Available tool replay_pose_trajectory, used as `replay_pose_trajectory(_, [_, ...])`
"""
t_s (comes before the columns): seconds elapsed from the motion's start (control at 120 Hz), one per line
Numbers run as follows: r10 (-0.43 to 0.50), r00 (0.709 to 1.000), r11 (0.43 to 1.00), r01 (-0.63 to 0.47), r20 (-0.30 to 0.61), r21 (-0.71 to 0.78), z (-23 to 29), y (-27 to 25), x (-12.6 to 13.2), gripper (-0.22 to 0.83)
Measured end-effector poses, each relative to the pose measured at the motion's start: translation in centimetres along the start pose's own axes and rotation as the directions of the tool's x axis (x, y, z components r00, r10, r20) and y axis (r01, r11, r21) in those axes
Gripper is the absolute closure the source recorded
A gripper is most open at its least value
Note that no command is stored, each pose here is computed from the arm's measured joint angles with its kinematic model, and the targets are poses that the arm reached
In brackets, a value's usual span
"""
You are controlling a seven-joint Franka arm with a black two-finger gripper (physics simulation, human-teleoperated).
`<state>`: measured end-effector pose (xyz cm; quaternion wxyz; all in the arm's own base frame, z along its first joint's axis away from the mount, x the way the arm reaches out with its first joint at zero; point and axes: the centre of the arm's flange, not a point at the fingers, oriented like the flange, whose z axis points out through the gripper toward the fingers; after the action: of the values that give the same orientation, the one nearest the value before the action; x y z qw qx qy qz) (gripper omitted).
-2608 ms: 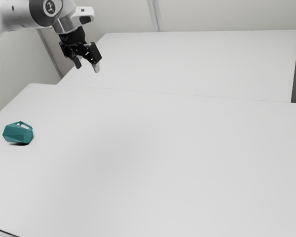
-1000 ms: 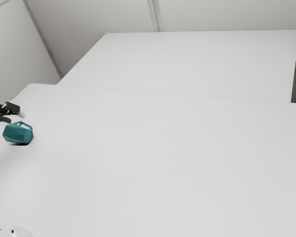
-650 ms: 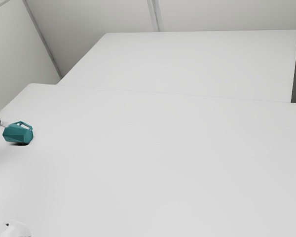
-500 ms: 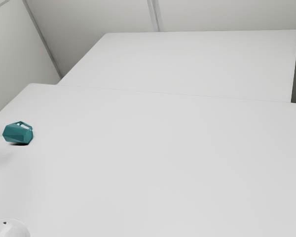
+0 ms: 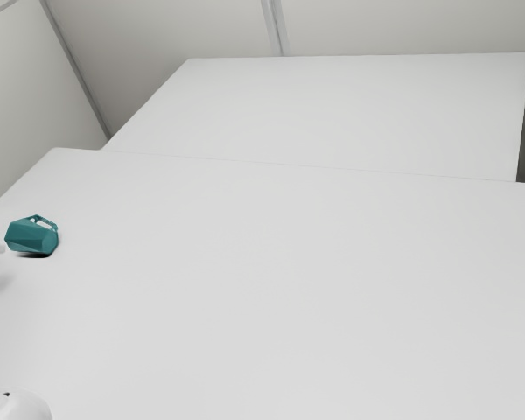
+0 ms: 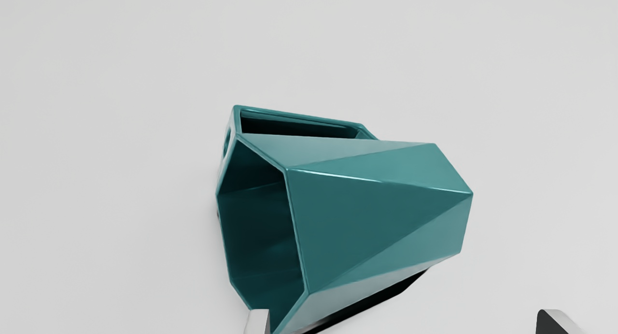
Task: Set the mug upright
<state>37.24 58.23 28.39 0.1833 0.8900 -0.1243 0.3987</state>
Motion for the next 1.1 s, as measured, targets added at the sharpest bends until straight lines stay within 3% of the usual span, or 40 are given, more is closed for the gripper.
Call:
replay_pose_trajectory(0.225, [0.051, 0.997, 0.999, -0.050, -0.065, 0.009, 1.0, -1.2, -0.7, 0.00])
replay_pose_trajectory(0.567, [0.034, 0.979, 0.999, -0.031, -0.199, 0.020, 2.3, -2.3, -2.5, 0.00])
replay_pose_trajectory(1.1, [0.079, 0.967, 0.994, -0.095, -0.243, -0.052, 4.1, -1.3, -2.2, 0.00])
